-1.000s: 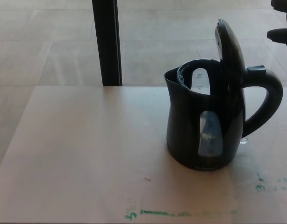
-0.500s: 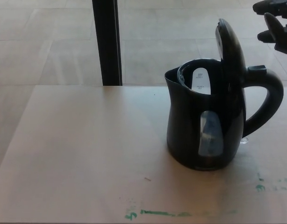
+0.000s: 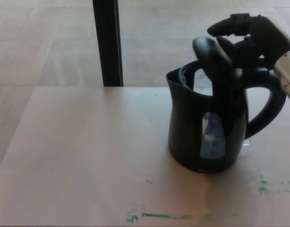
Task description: The robot uses its right hand to push down on the lid of a kettle kept in the middle of the desk to close it
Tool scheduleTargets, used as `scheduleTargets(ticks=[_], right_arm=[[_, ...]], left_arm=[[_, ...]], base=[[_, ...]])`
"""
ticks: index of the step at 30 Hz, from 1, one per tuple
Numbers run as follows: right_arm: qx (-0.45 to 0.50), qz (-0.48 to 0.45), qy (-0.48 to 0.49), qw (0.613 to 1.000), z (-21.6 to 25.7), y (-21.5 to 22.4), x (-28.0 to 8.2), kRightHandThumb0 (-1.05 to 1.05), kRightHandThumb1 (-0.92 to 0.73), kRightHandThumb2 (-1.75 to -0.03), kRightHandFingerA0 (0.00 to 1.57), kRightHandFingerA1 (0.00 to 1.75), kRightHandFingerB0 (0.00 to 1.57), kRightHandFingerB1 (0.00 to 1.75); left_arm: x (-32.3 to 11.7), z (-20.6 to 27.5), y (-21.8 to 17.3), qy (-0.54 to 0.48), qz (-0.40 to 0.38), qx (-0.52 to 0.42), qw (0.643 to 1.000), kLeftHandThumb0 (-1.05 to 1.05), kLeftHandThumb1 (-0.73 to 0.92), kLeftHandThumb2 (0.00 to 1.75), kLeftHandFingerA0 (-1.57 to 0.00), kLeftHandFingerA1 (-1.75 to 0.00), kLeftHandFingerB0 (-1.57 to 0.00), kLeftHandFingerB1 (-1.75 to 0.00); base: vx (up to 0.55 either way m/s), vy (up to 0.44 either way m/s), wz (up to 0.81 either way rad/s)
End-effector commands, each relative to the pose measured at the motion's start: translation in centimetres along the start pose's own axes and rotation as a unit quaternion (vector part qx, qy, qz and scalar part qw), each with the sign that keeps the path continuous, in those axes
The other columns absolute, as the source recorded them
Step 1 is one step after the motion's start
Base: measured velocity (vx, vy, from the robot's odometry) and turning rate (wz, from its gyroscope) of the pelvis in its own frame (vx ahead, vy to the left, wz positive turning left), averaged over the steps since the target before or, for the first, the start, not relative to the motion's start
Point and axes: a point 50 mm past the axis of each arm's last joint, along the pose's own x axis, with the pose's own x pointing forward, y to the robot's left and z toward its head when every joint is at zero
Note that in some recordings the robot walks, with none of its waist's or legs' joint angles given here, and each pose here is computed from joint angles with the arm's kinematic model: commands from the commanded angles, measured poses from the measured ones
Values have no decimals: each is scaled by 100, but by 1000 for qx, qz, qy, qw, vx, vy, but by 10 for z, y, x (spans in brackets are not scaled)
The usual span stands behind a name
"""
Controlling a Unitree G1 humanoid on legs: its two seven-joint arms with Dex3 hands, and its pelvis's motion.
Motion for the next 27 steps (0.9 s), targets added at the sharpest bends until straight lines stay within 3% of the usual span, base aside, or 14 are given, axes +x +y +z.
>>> scheduleTargets(ticks=[1, 3, 4, 7, 8, 10, 11, 12, 13, 14, 22, 25, 26, 27], right_arm=[[-61, 21, -46, 997, 25, 13, 4, -71, -85, -65, 60, 60, 53, 44], [-70, 20, -45, 996, 22, 18, 3, -69, -85, -65, 57, 59, 53, 45], [-99, 26, -37, 994, 18, 22, 2, -73, -82, -65, 56, 57, 53, 45], [-111, 52, -23, 992, 7, 34, 0, -74, -86, -66, 57, 66, 47, 44], [-113, 59, -21, 992, 5, 38, -1, -75, -86, -65, 54, 58, 49, 44], [-113, 61, -20, 992, 4, 39, -1, -75, -86, -65, 54, 58, 49, 44], [-120, 81, -19, 989, -1, 48, -4, -72, -86, -66, 56, 59, 49, 44], [-129, 96, -22, 987, -3, 52, -6, -70, -86, -66, 54, 54, 50, 44], [-179, 115, -37, 976, -7, 60, -9, -69, -88, -66, 55, 52, 49, 44], [-188, 121, -39, 974, -8, 63, -10, -69, -88, -66, 56, 53, 49, 44], [-283, 158, -57, 944, -25, 94, -20, -65, -87, -66, 58, 58, 49, 45], [-329, 177, -59, 926, -31, 105, -24, -67, -89, -66, 52, 57, 48, 44], [-343, 179, -72, 919, -34, 112, -28, -65, -86, -65, 53, 57, 49, 46], [-412, 220, -86, 880, -43, 130, -34, -66, -88, -66, 49, 57, 46, 47]], left_arm=[[-2, 9, 6, -12, -5, 7, 1000, -86, 92, 68, -47, -44, -37, -38], [-2, 9, 6, -12, -8, 8, 1000, -86, 92, 69, -46, -43, -35, -38], [-3, 8, 7, -13, -2, 19, 1000, -84, 73, 110, -42, -55, -33, -51], [-1, 10, 5, -14, -1, 14, 1000, -86, 92, 68, -50, -45, -37, -39], [-1, 11, 4, -17, 0, 15, 1000, -85, 73, 110, -46, -57, -35, -52], [-1, 12, 4, -17, 1, 15, 1000, -85, 73, 110, -46, -57, -35, -52], [0, 11, 4, -13, 4, 21, 1000, -88, 92, 69, -55, -46, -40, -39], [0, 11, 4, -14, 5, 22, 1000, -86, 73, 111, -48, -57, -37, -52], [-1, 12, 5, -14, 6, 28, 999, -88, 92, 70, -53, -44, -40, -38], [-1, 13, 5, -12, 9, 21, 1000, -89, 92, 65, -53, -44, -41, -38], [0, 22, 5, -24, -3, -6, 1000, -93, 78, 80, -46, -51, -36, -44], [0, 25, 5, -27, 2, -3, 1000, -89, 90, 68, -49, -48, -38, -39], [0, 26, 5, -27, -1, -1, 1000, -86, 71, 109, -42, -57, -33, -51], [1, 26, 4, -25, 3, 4, 1000, -88, 90, 67, -51, -45, -39, -39]], base=[[0, 0, 0], [0, 0, 0], [0, 0, 0], [0, 0, 0], [0, 0, 0], [0, 0, 0], [0, 0, 0], [0, 0, 0], [0, 0, 0], [0, 0, 0], [0, 0, 0], [0, 0, 0], [0, 0, 0], [0, 0, 0]])
